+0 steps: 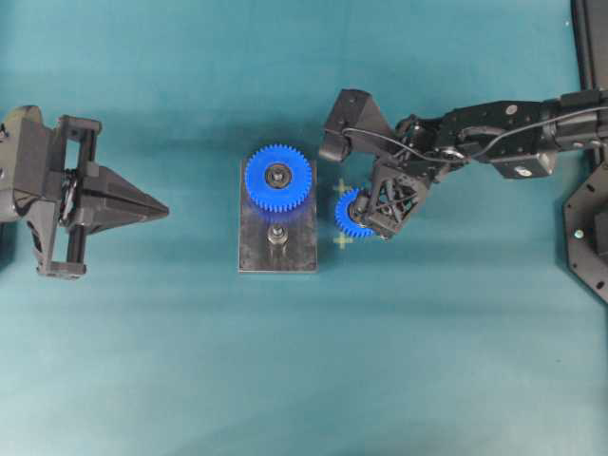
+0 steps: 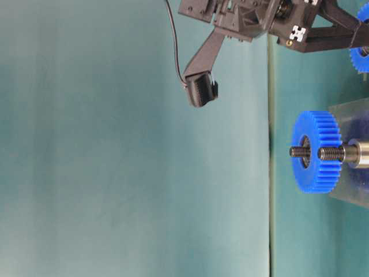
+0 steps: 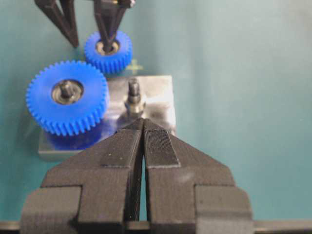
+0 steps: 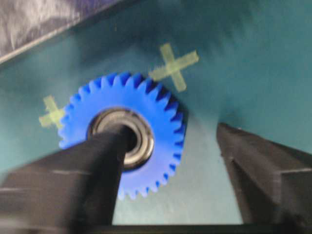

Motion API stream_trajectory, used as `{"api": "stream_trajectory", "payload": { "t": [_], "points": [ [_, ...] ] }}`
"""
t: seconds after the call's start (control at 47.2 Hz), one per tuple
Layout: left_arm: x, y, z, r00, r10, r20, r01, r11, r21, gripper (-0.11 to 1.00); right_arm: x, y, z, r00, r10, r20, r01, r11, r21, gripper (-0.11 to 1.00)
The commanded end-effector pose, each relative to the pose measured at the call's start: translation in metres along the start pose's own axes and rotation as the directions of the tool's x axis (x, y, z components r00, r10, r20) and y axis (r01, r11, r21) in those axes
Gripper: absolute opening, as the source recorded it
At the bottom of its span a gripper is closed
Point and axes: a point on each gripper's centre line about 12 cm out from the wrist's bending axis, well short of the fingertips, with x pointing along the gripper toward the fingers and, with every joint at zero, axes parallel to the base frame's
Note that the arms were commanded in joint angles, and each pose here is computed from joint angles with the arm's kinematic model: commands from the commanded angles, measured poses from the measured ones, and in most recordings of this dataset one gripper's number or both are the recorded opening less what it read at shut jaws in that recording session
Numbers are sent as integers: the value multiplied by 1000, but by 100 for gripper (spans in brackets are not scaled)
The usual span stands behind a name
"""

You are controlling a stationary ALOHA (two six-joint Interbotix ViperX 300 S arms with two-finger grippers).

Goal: Fit the small gear onto the shaft.
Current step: 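Grasp the small blue gear by its bearing with the right gripper, then carry the small gear over the empty shaft beside the large gear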

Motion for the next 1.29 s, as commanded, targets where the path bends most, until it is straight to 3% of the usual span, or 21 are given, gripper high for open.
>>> {"api": "stream_trajectory", "payload": {
  "t": [0.0, 0.085, 0.127, 0.382, 0.827, 1.018, 1.272],
  "points": [
    [0, 0, 8, 1000, -1, 28, 1, 1000, 5, 0, -2, 2, 7, 1000, 2, 12, -2, 1000, 5, 61],
    [0, 0, 9, 1000, 0, 29, 0, 1000, 6, 0, -4, 3, 10, 1000, 5, 5, -5, 1000, 2, 41],
    [0, 0, 8, 1000, 0, 29, 0, 1000, 6, 0, -6, 4, 12, 1000, 6, 0, -6, 1000, 1, 37],
    [0, 0, 7, 1000, -1, 22, 1, 1000, 5, 0, -35, 17, 37, 998, 34, 47, -33, 999, -13, 37],
    [0, 0, 7, 1000, -1, 20, 1, 1000, 4, 0, -78, 71, 85, 991, 110, 82, -102, 990, -95, 37],
    [0, 0, 5, 1000, -1, 15, 1, 1000, 4, 0, -73, 83, 104, 989, 120, 85, -110, 987, -117, 37],
    [0, 0, 4, 1000, -2, 14, 1, 1000, 2, 0, -54, 97, 108, 994, 113, 12, -110, 984, -141, 37]
  ]
}}
